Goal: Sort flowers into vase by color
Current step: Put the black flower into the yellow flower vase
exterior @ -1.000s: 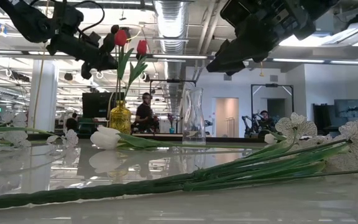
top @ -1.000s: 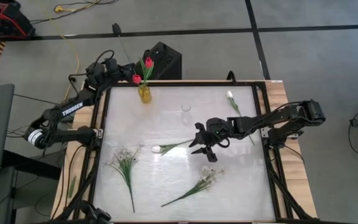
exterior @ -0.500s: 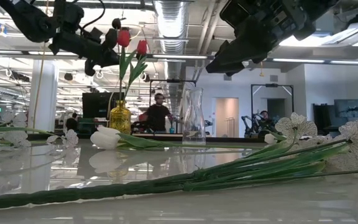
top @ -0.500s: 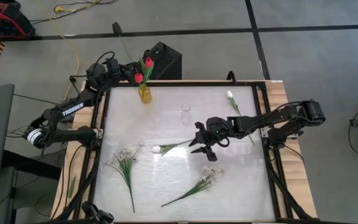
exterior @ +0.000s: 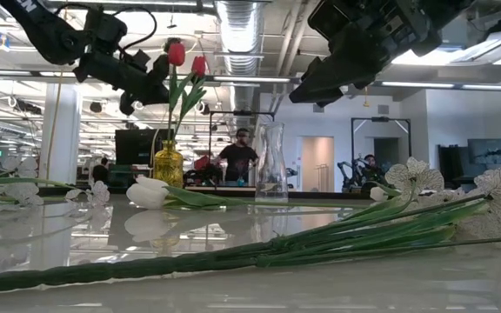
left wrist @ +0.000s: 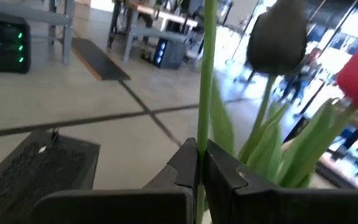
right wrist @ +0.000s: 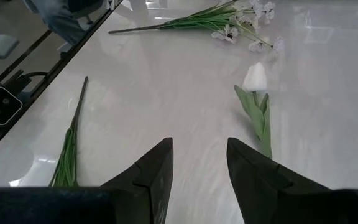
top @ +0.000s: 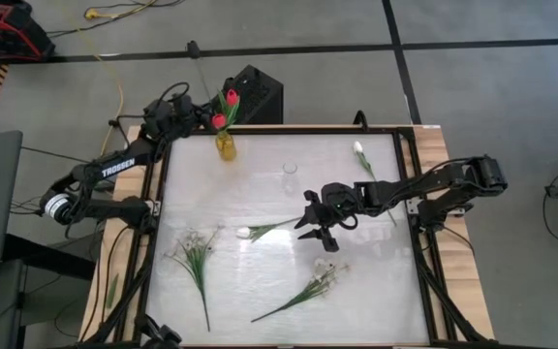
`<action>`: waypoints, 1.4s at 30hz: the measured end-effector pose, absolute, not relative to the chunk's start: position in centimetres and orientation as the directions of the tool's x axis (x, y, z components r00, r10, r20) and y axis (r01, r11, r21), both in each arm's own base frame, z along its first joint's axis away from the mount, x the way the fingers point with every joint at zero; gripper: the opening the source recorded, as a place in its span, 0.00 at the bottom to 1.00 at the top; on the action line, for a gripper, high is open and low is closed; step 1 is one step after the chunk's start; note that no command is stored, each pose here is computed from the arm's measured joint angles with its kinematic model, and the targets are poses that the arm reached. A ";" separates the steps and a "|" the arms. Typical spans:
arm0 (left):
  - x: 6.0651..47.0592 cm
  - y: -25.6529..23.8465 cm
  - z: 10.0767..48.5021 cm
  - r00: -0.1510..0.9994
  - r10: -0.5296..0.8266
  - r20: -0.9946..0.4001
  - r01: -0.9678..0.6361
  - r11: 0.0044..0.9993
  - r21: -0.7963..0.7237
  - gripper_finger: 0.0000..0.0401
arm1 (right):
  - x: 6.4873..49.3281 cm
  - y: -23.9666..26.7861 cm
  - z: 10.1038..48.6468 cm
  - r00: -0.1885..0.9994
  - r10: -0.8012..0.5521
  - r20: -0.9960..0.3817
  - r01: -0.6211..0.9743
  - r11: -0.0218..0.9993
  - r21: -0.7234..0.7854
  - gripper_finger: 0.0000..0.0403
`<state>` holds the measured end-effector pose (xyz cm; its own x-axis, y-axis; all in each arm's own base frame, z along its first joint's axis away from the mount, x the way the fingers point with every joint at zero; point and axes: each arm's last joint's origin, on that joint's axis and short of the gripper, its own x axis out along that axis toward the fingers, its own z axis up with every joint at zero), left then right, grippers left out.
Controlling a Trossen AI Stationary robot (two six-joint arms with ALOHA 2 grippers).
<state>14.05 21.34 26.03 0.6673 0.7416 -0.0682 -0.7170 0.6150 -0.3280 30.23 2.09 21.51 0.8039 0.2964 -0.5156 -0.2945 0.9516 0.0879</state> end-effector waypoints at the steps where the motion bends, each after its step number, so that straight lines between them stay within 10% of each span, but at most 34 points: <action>1: 14.0 21.3 25.9 0.666 0.741 -0.086 -0.722 0.612 -0.322 0.00 | 30.2 2.1 21.5 0.803 0.296 -0.516 -0.294 0.952 0.088 0.44; 32: 13.4 18.8 20.5 0.663 0.742 -0.101 -0.740 0.629 -0.238 0.00 | 30.3 -1.3 21.5 0.834 0.206 -0.512 -0.237 0.972 0.004 0.44; 42: 13.3 18.7 19.7 0.661 0.728 -0.181 -0.749 0.624 -0.225 0.21 | 30.2 -1.3 21.3 0.820 0.207 -0.534 -0.237 0.971 0.012 0.44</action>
